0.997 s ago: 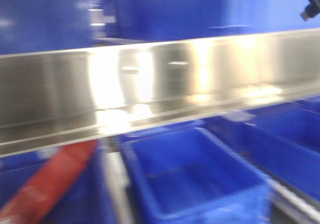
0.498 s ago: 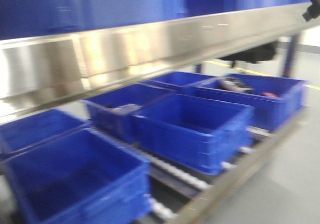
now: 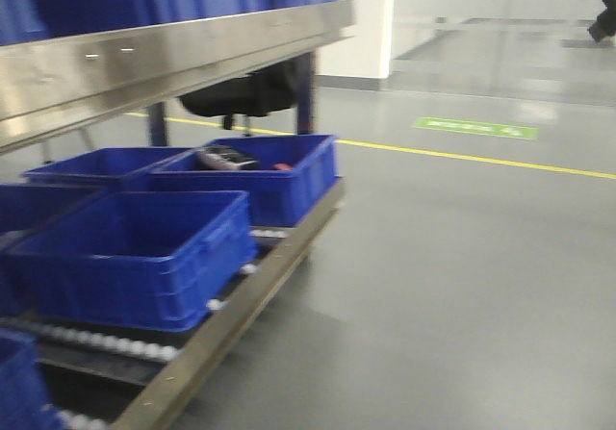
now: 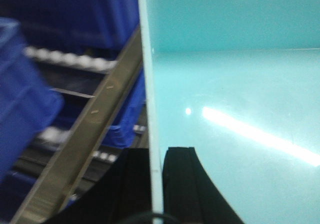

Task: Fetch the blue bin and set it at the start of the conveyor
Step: 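Hold the teal bin with both grippers while the base turns away from the shelf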

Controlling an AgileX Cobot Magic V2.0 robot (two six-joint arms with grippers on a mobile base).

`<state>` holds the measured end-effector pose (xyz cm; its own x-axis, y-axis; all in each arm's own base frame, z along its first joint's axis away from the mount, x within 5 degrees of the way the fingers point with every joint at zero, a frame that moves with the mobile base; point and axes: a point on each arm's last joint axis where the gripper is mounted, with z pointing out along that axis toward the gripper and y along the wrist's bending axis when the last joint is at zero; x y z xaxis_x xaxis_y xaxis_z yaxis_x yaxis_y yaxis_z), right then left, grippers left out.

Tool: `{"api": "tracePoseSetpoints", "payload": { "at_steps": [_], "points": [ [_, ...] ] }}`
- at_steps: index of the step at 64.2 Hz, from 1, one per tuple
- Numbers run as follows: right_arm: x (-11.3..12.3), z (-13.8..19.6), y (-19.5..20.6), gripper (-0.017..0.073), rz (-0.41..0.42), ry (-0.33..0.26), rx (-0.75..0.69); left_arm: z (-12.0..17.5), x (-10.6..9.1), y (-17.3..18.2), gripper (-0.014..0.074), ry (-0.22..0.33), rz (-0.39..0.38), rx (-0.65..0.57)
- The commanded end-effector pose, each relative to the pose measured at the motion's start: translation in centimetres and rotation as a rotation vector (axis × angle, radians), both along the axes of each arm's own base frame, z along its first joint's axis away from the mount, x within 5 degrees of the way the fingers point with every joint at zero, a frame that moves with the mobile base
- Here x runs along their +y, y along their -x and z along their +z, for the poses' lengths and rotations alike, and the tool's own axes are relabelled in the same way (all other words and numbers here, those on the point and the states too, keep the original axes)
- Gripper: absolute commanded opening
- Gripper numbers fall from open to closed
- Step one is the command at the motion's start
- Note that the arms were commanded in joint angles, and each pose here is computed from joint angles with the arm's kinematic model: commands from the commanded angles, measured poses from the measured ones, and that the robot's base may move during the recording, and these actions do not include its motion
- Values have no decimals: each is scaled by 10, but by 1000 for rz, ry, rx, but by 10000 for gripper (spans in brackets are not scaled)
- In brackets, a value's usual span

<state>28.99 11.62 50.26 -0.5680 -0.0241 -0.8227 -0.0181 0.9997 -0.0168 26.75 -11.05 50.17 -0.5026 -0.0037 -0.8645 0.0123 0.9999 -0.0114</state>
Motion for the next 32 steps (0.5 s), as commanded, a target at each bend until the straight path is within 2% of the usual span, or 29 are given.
{"api": "tracePoseSetpoints", "payload": {
  "at_steps": [1, 16, 27, 32],
  "points": [
    [3, 9, 3, -166, 36, -15, -55, 9, -4, 4, -111, 34, -46, -57],
    [3, 9, 3, -166, 38, -19, -65, 9, -4, 4, -111, 34, -46, -57],
    [2, 9, 3, -166, -23, -98, -61, 9, -4, 4, -111, 34, -46, -57],
    [2, 9, 3, -166, -26, -100, -59, 9, -4, 4, -111, 34, -46, -57]
  ]
}}
